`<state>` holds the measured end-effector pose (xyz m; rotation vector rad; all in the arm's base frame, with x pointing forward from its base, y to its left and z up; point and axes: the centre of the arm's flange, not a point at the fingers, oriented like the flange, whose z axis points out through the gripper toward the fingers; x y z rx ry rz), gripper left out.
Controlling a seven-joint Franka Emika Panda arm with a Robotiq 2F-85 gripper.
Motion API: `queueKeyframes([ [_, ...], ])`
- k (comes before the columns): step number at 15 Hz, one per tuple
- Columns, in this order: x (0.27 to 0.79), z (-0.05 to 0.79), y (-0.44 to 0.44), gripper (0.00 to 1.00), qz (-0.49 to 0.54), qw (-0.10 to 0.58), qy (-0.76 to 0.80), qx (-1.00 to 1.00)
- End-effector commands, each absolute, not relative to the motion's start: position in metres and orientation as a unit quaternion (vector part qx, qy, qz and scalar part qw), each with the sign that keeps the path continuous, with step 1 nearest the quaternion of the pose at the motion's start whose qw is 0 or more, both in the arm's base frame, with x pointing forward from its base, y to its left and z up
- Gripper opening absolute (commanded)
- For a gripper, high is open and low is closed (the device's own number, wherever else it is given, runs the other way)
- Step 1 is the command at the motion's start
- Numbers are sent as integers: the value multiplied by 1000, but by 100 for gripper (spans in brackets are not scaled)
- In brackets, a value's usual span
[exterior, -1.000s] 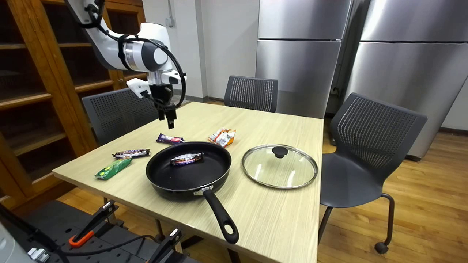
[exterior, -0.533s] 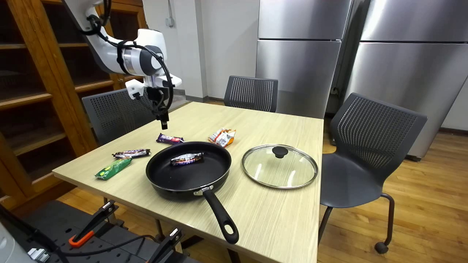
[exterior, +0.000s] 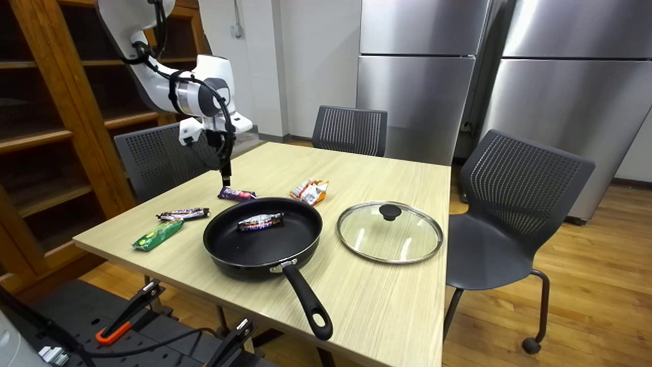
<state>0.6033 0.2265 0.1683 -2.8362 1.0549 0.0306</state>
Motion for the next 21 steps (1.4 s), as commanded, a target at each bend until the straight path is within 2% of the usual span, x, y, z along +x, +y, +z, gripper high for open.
queueKeyframes([
  [1, 619, 159, 237, 100, 28, 64, 378, -923],
  [21, 639, 111, 204, 100, 68, 73, 450, -887],
])
